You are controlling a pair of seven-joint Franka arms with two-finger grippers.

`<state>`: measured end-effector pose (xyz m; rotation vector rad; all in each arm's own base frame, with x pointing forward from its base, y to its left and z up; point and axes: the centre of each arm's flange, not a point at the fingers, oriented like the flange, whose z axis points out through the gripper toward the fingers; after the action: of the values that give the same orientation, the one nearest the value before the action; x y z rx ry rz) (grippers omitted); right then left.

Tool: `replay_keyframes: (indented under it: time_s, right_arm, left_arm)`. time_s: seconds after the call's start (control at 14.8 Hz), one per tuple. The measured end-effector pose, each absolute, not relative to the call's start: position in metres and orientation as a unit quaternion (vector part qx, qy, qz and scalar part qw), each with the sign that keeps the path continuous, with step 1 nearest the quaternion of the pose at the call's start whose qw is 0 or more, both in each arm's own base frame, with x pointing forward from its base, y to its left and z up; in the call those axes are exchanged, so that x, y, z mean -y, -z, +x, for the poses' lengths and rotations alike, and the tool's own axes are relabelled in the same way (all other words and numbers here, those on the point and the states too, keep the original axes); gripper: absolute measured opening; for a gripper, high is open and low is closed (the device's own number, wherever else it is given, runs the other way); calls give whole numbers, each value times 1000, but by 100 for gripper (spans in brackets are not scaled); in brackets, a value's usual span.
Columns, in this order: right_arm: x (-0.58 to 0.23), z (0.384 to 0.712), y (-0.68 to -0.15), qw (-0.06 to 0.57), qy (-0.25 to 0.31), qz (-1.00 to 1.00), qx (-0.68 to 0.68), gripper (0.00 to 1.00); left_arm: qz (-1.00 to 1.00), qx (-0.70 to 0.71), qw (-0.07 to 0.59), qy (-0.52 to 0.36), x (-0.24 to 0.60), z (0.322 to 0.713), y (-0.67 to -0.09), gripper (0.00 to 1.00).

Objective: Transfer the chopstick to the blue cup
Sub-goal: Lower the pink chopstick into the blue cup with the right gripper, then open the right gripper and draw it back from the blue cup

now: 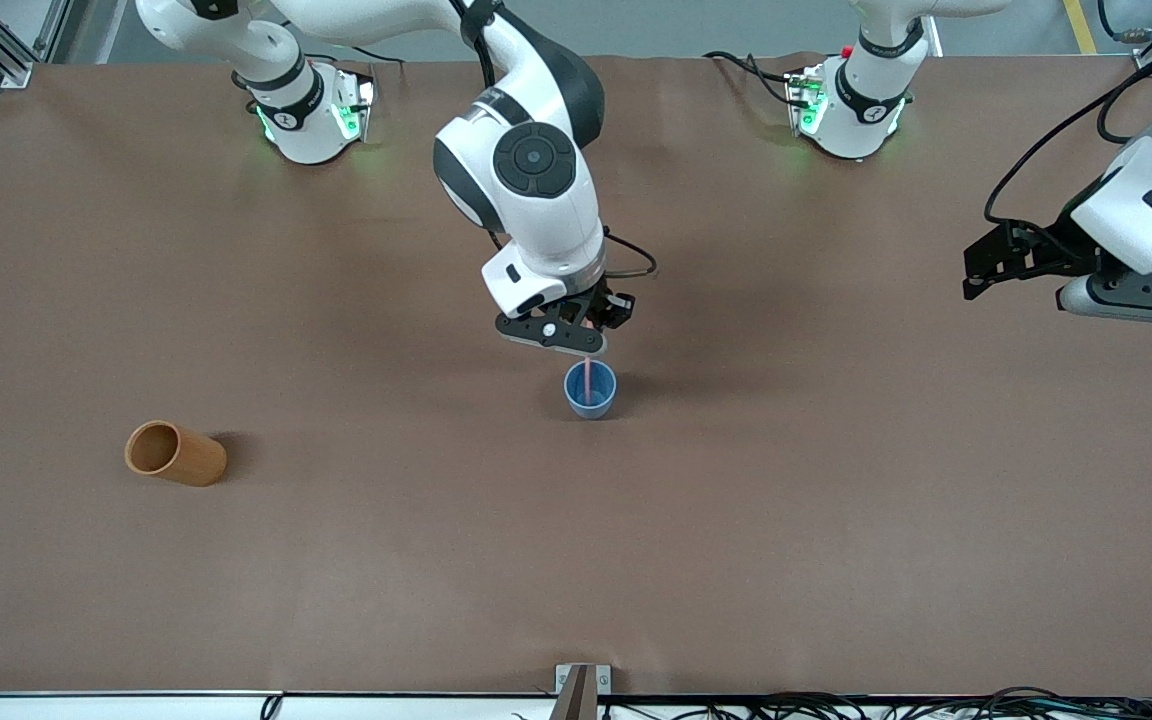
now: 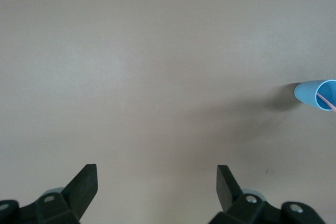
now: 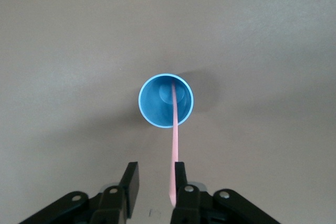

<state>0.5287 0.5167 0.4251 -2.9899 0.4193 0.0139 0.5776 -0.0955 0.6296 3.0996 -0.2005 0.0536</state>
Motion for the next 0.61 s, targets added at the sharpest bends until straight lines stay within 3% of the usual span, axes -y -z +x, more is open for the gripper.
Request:
replay_keyframes:
  time_s: [0.4,0.61]
  right_arm:
    - [-482,557,-458,76,17,-985,-152,96]
    - [-415,578,-512,63,12,-990,-129,100]
  left_arm:
    - [998,64,17,-16,95,578,-628,100]
    - [998,64,17,-16,95,578,-628,100]
